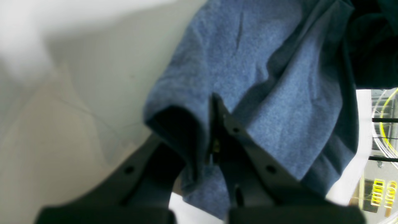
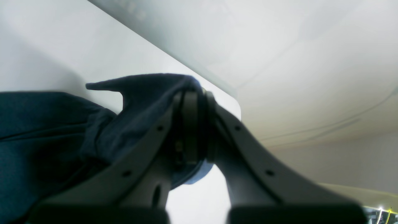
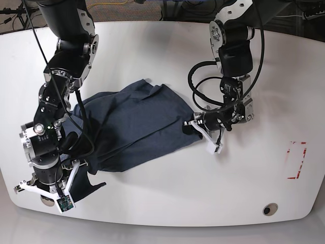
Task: Fold the T-shirt properly
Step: 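Move the left gripper to the shirt's loose end and grasp it, then stretch the shirt between both grippers, pulling the ends apart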
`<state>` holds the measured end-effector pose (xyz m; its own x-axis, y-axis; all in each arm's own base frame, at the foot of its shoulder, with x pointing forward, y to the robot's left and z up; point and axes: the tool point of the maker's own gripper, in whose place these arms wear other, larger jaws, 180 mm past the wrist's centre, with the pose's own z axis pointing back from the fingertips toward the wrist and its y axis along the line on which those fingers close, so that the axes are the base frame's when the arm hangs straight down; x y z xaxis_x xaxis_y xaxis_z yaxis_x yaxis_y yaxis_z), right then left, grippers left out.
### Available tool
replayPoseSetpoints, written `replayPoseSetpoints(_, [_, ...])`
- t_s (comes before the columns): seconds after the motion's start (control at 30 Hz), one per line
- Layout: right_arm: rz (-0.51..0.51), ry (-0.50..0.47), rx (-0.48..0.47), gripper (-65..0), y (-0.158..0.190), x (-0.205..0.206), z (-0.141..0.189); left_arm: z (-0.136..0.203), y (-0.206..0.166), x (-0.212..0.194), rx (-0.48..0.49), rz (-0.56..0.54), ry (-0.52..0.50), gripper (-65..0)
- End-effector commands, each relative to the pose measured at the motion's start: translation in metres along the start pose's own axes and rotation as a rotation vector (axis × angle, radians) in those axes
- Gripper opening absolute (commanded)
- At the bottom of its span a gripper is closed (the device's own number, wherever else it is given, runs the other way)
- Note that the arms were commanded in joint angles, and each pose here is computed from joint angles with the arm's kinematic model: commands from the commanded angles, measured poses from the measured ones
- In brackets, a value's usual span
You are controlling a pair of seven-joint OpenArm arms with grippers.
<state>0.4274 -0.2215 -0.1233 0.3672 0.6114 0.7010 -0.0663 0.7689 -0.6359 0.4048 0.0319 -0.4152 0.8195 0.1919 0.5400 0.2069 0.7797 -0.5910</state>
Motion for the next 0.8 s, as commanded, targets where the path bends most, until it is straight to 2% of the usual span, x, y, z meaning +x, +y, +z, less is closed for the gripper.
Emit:
replayPoseSetpoints(0.0, [-0.005, -0.057, -0.036, -65.0, -0.014, 0.017, 0.005, 0.013, -0.002, 0.035, 0.023, -0.056, -0.071, -65.0])
replayPoseSetpoints(0.23, [-0.001, -0.045, -0.026, -65.0, -0.009, 0.011, 0.004, 0.051, 0.025, 0.065, 0.134, -0.097, -0.127, -65.0])
replayPoseSetpoints(0.37, [-0.002, -0.044, -0.021, -65.0, -0.007, 0.011, 0.004, 0.077, 0.036, 0.088, 0.185, -0.102, -0.208, -65.0])
replayPoseSetpoints(0.77, [-0.048, -0.064, 0.031, -65.0, 0.014, 0.021, -0.001, 0.175, 0.078, 0.145, 0.382, -0.189, -0.309, -65.0])
